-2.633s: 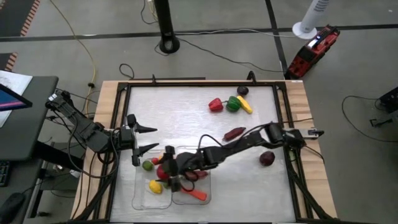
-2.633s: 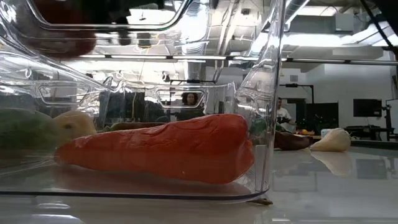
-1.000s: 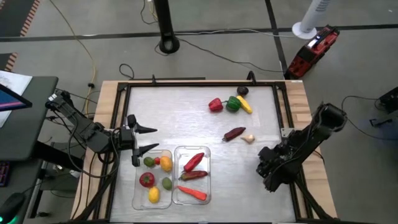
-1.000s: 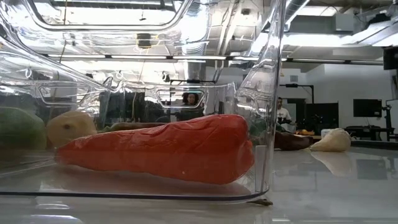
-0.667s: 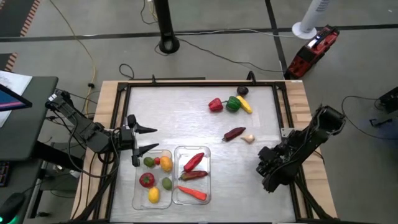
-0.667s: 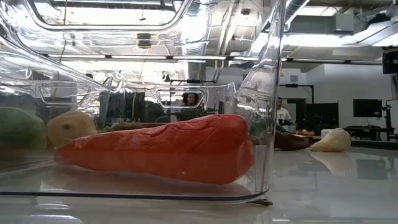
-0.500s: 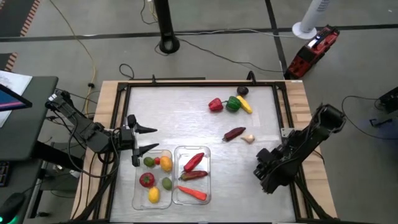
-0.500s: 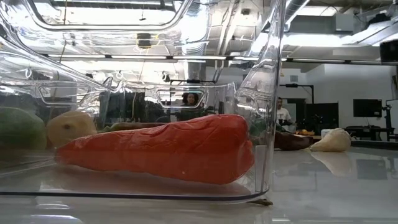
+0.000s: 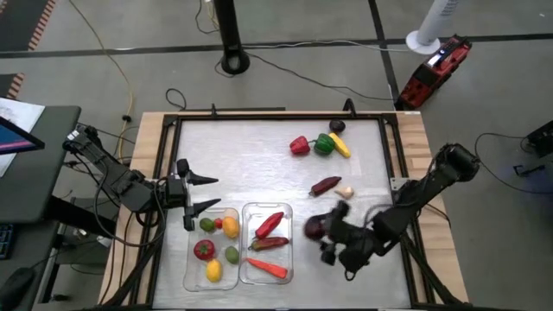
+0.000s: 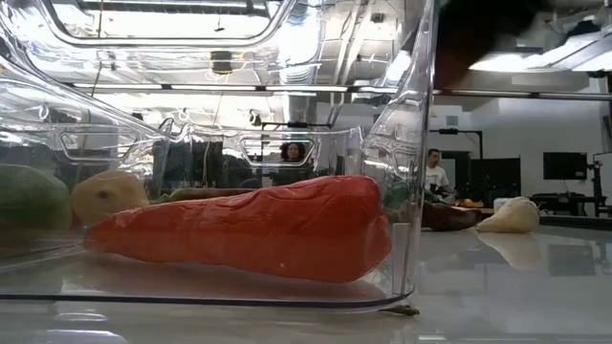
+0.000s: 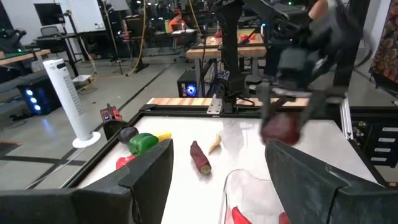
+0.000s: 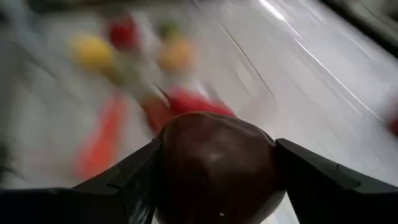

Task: Sort produce into baskets
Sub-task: Put the dark red apple into the left transparent bin, then put the dark red chili pepper into the right transparent bin

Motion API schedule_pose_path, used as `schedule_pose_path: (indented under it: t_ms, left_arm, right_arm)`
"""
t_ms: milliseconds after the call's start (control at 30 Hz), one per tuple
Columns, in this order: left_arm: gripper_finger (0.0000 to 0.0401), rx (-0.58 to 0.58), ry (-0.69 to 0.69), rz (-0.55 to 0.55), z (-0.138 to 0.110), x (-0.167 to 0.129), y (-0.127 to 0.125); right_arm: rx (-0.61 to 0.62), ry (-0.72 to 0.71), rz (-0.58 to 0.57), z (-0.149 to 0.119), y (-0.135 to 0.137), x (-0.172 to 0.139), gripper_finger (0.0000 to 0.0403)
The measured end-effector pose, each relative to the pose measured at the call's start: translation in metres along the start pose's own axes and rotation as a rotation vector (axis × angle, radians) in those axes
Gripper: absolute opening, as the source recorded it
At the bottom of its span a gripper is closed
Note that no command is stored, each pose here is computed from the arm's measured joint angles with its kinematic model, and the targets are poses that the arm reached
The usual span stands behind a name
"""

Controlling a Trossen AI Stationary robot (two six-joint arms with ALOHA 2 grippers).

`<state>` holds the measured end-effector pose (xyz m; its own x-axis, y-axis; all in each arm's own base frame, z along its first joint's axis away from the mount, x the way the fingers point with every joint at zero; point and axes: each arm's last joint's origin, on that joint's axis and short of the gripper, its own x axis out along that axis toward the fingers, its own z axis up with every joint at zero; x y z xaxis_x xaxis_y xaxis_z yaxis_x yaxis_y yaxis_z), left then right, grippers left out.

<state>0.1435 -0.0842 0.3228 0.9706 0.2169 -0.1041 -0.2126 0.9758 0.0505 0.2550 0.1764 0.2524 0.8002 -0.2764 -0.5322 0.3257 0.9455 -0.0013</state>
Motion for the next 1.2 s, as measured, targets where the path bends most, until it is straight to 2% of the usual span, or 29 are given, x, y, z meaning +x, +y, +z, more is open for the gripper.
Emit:
schedule_pose_path:
  t_ms: [133, 333, 600, 800, 967, 1067, 1200]
  left_arm:
    - [0.0242, 0.0, 0.0, 0.0, 0.0, 0.0, 0.0]
    - [0.0242, 0.002, 0.0, 0.001, 0.0, 0.0, 0.0]
    - [0.0242, 0.016, -0.017, 0.003, 0.003, -0.001, 0.001]
    - [0.0242, 0.013, -0.02, -0.003, 0.003, -0.002, 0.002]
    - [0.0242, 0.02, -0.014, -0.005, 0.002, -0.001, 0.001]
    - [0.0242, 0.02, -0.006, -0.02, 0.001, -0.001, 0.001]
    - [0.0242, 0.016, 0.0, -0.036, 0.0, -0.001, 0.0]
  right_arm:
    - [-0.071, -0.178, 0.162, 0.029, 0.014, 0.022, 0.0315]
    - [-0.142, -0.321, 0.408, 0.047, 0.023, 0.079, 0.0316]
    - [-0.217, -0.356, 0.532, 0.083, 0.032, 0.152, 0.0317]
    - [-0.252, -0.311, 0.567, 0.103, 0.036, 0.197, 0.0322]
    - [-0.246, -0.171, 0.614, 0.11, 0.03, 0.223, 0.0369]
    - [-0.266, -0.044, 0.55, 0.109, 0.021, 0.224, 0.0394]
    - [-0.328, 0.09, 0.349, 0.105, 0.005, 0.2, 0.0385]
